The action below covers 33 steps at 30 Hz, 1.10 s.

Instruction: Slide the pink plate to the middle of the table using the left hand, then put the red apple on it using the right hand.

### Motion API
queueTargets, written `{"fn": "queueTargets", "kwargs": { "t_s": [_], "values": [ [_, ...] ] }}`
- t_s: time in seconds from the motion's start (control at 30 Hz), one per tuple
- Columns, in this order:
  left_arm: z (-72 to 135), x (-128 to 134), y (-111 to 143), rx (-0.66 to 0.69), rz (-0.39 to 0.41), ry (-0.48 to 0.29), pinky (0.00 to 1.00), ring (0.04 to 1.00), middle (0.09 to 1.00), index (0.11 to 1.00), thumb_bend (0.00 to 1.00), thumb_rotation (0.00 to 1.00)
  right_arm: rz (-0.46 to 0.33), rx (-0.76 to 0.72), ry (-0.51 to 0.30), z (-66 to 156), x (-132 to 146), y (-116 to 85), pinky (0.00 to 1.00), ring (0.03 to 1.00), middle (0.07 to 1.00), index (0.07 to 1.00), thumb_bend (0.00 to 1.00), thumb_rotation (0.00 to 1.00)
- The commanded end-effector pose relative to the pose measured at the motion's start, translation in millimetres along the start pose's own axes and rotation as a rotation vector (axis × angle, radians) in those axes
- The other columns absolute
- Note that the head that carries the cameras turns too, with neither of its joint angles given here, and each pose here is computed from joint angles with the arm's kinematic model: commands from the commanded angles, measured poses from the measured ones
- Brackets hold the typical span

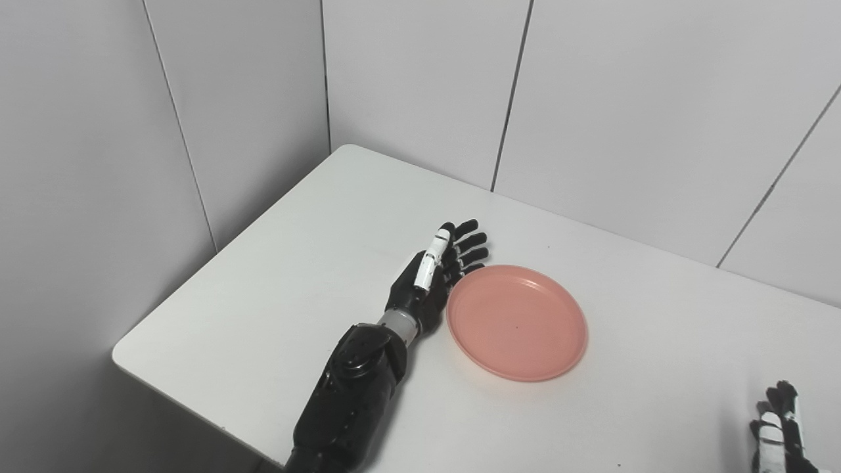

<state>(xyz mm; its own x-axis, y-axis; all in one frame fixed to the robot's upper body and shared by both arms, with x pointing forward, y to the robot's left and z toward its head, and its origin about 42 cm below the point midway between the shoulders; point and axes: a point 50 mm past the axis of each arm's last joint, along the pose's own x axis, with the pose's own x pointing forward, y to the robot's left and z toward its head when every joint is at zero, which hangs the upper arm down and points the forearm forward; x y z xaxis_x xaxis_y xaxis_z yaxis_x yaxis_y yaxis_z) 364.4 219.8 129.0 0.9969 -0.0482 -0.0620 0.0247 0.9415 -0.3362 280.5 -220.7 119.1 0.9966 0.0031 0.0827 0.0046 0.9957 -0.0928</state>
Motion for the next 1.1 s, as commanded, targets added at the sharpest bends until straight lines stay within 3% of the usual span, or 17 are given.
{"fn": "queueTargets", "kwargs": {
  "t_s": [0.0,1.07],
  "values": [
    [-10.1,-4.4,-4.9,0.003,0.015,0.04,0.85,0.874,0.876,0.859,0.34,1.0,-0.007,0.011,-0.077,9.3,5.2,0.7,1.0,1.0,0.997,0.995,0.0,1.0],
    [-14.0,-28.8,-51.6,0.025,-0.002,0.075,0.88,0.882,0.889,0.877,0.36,1.0,-0.045,-0.009,-0.052,3.6,5.9,10.9,0.99,0.961,0.969,0.967,0.04,1.0]
  ]
}}
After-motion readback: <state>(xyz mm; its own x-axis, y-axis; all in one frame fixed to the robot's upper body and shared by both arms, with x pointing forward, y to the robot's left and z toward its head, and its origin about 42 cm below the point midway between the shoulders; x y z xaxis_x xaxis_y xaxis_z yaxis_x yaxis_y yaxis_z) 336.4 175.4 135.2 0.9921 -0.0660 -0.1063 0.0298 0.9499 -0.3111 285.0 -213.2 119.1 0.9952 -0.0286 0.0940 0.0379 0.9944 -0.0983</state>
